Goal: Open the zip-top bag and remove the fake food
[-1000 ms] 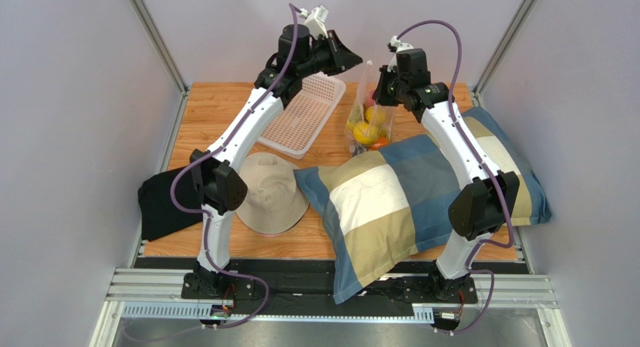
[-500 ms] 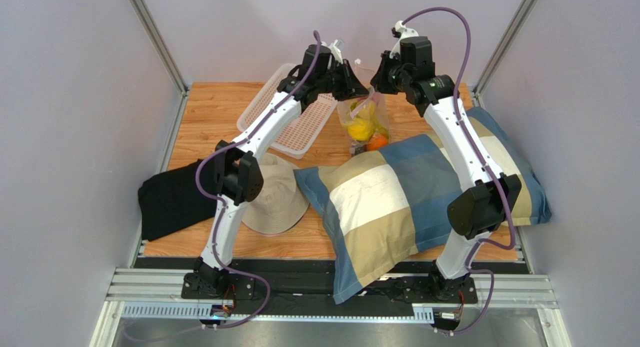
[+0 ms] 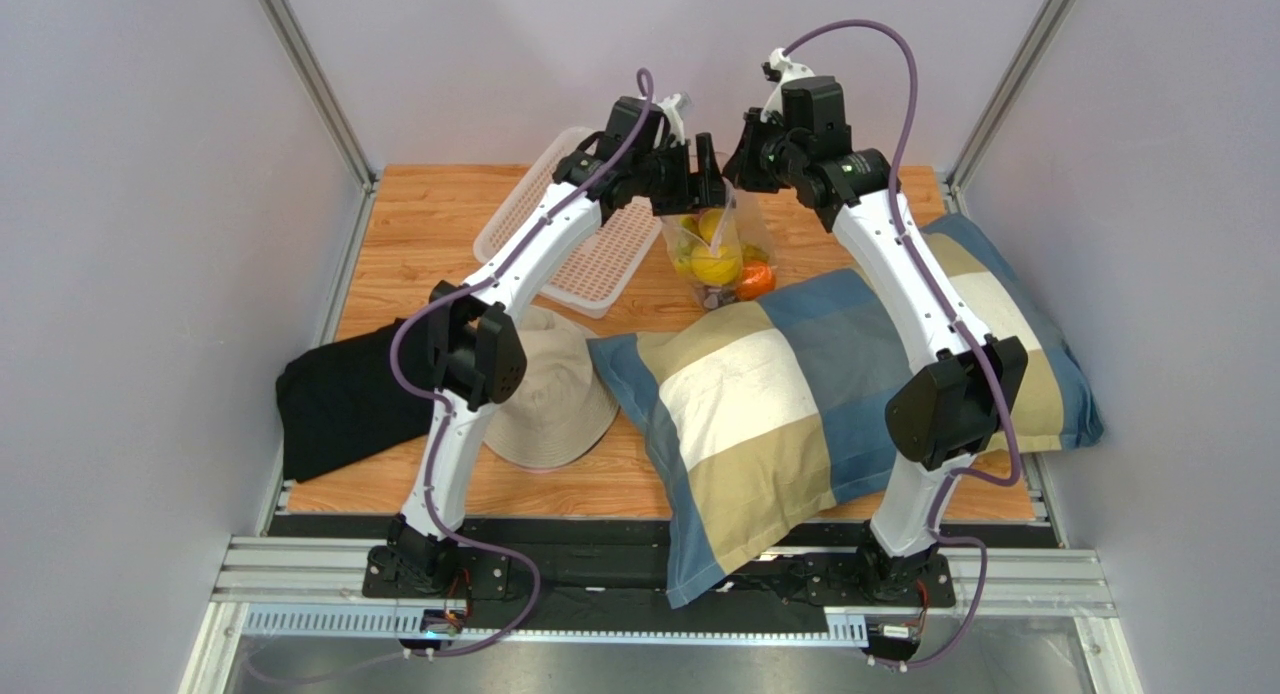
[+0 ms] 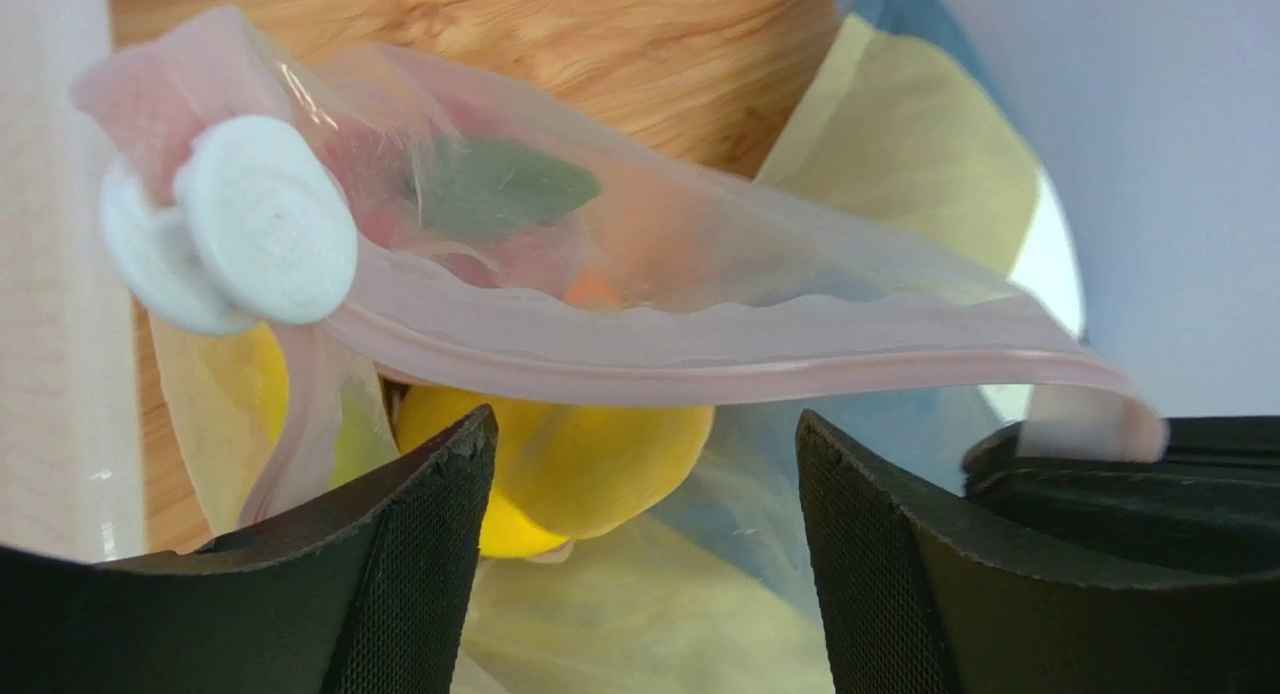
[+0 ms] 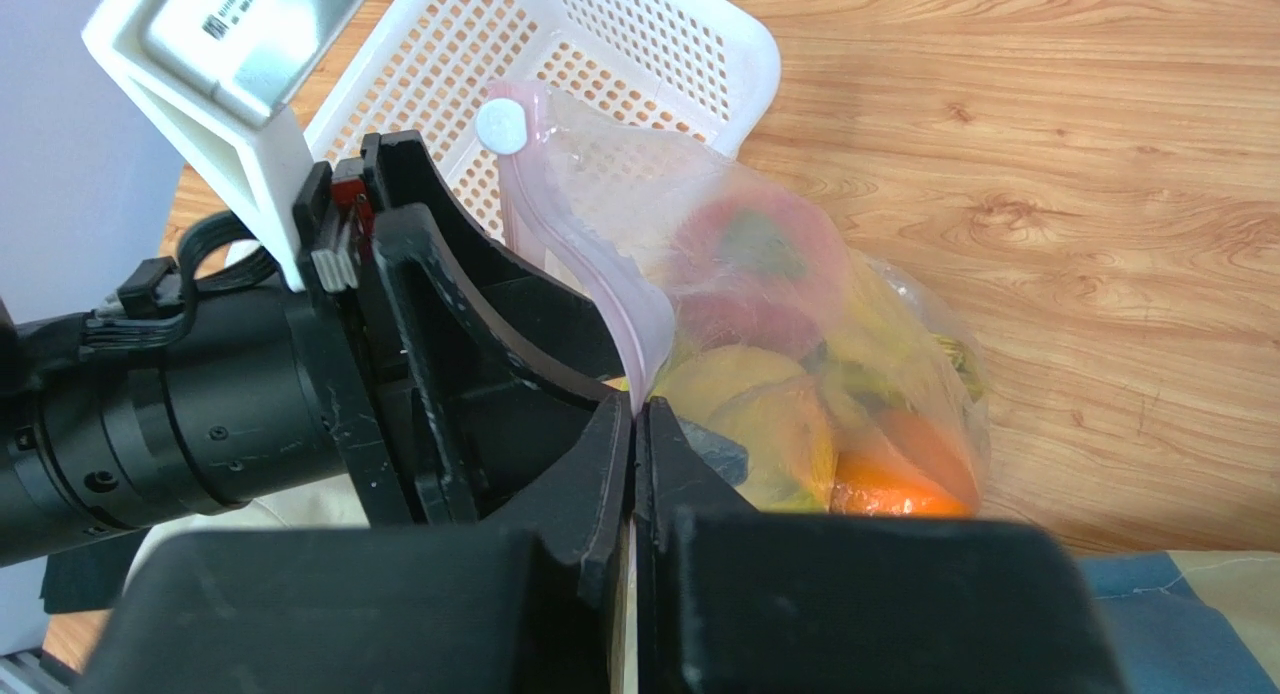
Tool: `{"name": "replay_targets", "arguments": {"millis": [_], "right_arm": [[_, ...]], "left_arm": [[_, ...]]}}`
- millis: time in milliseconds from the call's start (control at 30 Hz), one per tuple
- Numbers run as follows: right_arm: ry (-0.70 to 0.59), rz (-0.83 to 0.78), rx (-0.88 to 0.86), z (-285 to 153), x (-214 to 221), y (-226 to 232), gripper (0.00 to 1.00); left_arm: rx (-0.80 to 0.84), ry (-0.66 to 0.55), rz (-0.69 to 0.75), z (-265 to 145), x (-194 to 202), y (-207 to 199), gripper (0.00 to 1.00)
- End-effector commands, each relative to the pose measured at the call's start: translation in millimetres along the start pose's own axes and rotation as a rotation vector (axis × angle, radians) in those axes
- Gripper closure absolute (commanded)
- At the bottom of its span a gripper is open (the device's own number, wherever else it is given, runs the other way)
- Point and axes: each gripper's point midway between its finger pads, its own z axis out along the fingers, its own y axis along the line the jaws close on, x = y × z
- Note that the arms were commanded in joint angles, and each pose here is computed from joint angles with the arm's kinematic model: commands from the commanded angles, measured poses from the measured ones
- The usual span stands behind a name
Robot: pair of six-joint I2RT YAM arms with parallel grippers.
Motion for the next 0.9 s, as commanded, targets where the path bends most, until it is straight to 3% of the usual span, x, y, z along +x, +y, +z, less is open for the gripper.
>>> {"name": "replay_targets", "arguments": {"millis": [0,133,300,400,500,533,667,733,800,867], "right_arm": [[-0.068,-0.017,-0.049,-6.9,-23.4,15.3,1.0],[-0.061,-0.019,-0.047,-4.7,-19.0,14.9,1.0],[-0.057,-0.014,-0.047,-3.8,-17.6,15.3,1.0],[-0.063,-0.02,-0.035,-5.9,-18.4,12.4,1.0],[-0.065,-0.03,-0.016,-6.7,-17.8,7.8,1.0],[-0.064,-0.03,-0.012,-6.5,-16.5,7.3,1.0],[-0.068,-0.034,0.011,-9.1,-15.9,1.7,1.0],[-0.064,-0.042,0.019,-9.9,-13.6,0.0,1.0],[-0.063,-0.047,0.037,-11.3,-11.0,-4.7,1.0],[-0.064,-0.04,0.03,-12.2,-11.1,-4.3,1.0]], "left_arm": [[-0.084,0.007,0.14,-22.2,2.6,6.0,0.21],[-0.118,0.018,0.141,-19.8,9.4,10.7,0.11],[-0.107,0.045,0.102,-3.8,19.1,14.3,0.11],[-0.088,0.052,0.095,2.5,20.5,14.7,0.16],[-0.051,0.049,0.085,2.2,17.2,6.2,0.33],[-0.04,0.049,0.087,0.7,16.8,2.4,0.45],[-0.031,-0.001,0.096,-12.8,0.0,-8.4,0.76],[-0.021,-0.028,0.102,-19.4,-9.3,-14.1,0.85],[-0.018,-0.06,0.117,-27.9,-19.5,-20.2,0.86],[-0.013,-0.055,0.099,-25.7,-18.3,-19.4,0.63]]}}
